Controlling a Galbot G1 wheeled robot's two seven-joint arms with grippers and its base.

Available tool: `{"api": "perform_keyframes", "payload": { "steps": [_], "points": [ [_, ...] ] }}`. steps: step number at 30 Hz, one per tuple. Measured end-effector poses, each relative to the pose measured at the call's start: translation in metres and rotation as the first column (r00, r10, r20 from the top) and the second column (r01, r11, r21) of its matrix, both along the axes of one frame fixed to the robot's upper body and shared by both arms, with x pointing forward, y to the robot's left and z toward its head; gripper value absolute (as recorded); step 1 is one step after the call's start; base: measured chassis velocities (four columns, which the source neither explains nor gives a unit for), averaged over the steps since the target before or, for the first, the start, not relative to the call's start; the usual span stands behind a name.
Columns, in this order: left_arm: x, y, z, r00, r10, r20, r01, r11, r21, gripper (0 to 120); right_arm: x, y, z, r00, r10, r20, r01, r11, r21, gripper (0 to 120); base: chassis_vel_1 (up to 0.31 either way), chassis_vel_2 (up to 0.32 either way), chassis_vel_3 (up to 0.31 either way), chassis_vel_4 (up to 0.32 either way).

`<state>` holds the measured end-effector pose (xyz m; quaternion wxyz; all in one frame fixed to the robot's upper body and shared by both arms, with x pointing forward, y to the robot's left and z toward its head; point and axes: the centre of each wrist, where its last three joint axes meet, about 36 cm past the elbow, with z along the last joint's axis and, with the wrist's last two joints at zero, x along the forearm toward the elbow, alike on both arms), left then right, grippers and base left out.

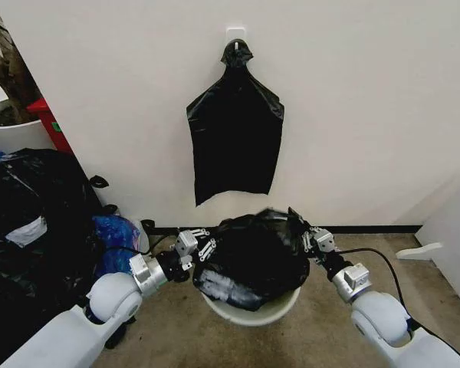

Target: Place the garbage bag over the trash bin.

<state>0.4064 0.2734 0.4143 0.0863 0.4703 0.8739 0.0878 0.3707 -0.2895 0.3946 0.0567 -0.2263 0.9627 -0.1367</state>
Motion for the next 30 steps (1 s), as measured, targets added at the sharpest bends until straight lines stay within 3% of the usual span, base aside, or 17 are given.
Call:
{"api": "perform_keyframes", "payload": {
  "steps": [4,6,13,18,23,25,26,30],
  "points": [
    [0.007,0.001,-0.001,0.999,0.047,-0.007,-0.047,0.998,-0.034,4,-0.002,-0.005,-0.01,1.0,-0.017,-0.02,0.016,0.999,-0.044,0,0.0,0.0,0.0,0.0],
    [0.011,0.001,0.004,0.997,0.072,-0.033,-0.074,0.994,-0.075,4,-0.004,-0.014,-0.023,0.999,-0.038,-0.026,0.035,0.992,-0.117,0,0.0,0.0,0.0,0.0],
    [0.015,-0.002,0.012,0.994,0.077,-0.081,-0.087,0.988,-0.13,4,-0.008,-0.024,-0.045,0.999,-0.051,-0.014,0.046,0.968,-0.247,2,0.0,0.0,0.0,0.0],
    [0.018,-0.004,0.017,0.985,0.14,-0.097,-0.153,0.978,-0.141,4,-0.012,-0.031,-0.059,1.0,-0.004,0.018,0.009,0.961,-0.276,24,0.0,0.0,0.0,0.0],
    [0.014,-0.008,0.017,0.962,0.231,-0.146,-0.252,0.957,-0.144,4,-0.011,-0.056,-0.065,0.971,0.219,0.091,-0.186,0.941,-0.284,39,0.0,0.0,0.0,0.0],
    [0.011,-0.01,0.017,0.944,0.281,-0.171,-0.306,0.941,-0.144,4,-0.01,-0.066,-0.064,0.945,0.299,0.134,-0.252,0.924,-0.287,47,0.0,0.0,0.0,0.0],
    [0.008,-0.013,0.018,0.923,0.327,-0.202,-0.359,0.922,-0.145,4,-0.009,-0.071,-0.062,0.931,0.326,0.165,-0.271,0.92,-0.284,52,0.0,0.0,0.0,0.0],
    [0.001,-0.014,0.022,0.883,0.394,-0.255,-0.438,0.887,-0.147,4,-0.006,-0.07,-0.055,0.923,0.328,0.202,-0.27,0.925,-0.266,66,0.0,0.0,0.0,0.0]
  ]
}}
